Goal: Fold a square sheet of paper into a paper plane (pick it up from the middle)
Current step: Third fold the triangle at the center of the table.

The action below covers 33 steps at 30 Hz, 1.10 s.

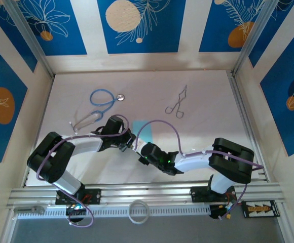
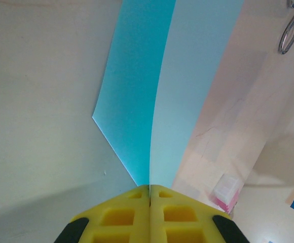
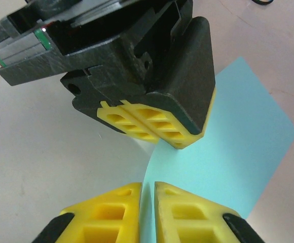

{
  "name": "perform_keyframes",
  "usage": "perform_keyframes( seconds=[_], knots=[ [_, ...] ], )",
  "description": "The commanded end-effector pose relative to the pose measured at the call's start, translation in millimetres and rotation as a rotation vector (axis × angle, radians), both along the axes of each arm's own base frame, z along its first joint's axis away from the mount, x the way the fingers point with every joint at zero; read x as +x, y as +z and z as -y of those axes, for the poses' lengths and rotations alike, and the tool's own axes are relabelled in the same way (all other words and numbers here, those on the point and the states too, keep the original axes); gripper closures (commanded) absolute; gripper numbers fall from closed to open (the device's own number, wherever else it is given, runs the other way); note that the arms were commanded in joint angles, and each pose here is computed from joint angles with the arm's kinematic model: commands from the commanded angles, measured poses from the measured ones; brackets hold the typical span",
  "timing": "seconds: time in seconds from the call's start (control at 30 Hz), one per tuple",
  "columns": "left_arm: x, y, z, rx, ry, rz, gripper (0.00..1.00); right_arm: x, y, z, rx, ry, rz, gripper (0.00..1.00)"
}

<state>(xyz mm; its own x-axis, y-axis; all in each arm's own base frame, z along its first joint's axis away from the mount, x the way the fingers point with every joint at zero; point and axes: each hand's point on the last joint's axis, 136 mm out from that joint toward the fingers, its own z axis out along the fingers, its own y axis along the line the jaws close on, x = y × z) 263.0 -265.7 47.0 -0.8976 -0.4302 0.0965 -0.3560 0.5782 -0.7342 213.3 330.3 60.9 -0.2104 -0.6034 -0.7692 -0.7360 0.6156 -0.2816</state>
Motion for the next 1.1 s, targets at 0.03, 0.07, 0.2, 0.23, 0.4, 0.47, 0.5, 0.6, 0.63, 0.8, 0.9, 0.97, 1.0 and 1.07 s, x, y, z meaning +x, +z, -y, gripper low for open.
perform_keyframes(
  seconds=[0.03,0.07,0.2,0.23,0.4,0.47,0.5,0.6,0.63,0.8,0.9,0.97,1.0,1.07],
  knots=[
    [1,5,0,0.01,-0.007,0.02,0.98,3,7,-2,0.033,-0.017,-0.001,0.92],
    [0,5,0,0.012,-0.01,0.02,0.96,3,7,-2,0.037,-0.017,-0.006,0.94],
    [2,9,-4,0.047,-0.029,0.045,0.8,1,5,0,0.055,-0.024,-0.046,0.99],
    [3,12,-6,0.064,-0.034,0.059,0.77,1,5,0,0.066,-0.023,-0.066,0.99],
    [14,27,-25,0.161,-0.055,0.116,0.63,-10,2,-3,0.159,0.028,-0.232,1.0],
    [22,34,-34,0.184,-0.056,0.141,0.62,-14,3,-4,0.219,0.053,-0.332,1.0],
    [28,39,-38,0.186,-0.058,0.158,0.62,-16,4,-5,0.26,0.064,-0.394,1.0],
    [46,51,-38,0.159,-0.096,0.218,0.62,-15,8,-2,0.374,0.074,-0.537,1.0],
    [52,56,-34,0.143,-0.125,0.238,0.63,-14,10,-2,0.405,0.08,-0.577,1.0],
    [69,63,-5,0.076,-0.285,0.269,0.7,-10,13,-1,0.488,0.081,-0.718,1.0],
    [77,56,8,0.056,-0.341,0.256,0.76,-7,13,-1,0.519,0.068,-0.789,1.0],
    [80,50,17,0.035,-0.379,0.238,0.78,-6,15,-4,0.528,0.069,-0.814,1.0],
    [81,45,20,0.044,-0.394,0.219,0.8,-6,15,-5,0.528,0.072,-0.819,1.0],
    [80,31,23,0.077,-0.426,0.184,0.82,-6,14,-6,0.529,0.07,-0.825,1.0]
  ],
)
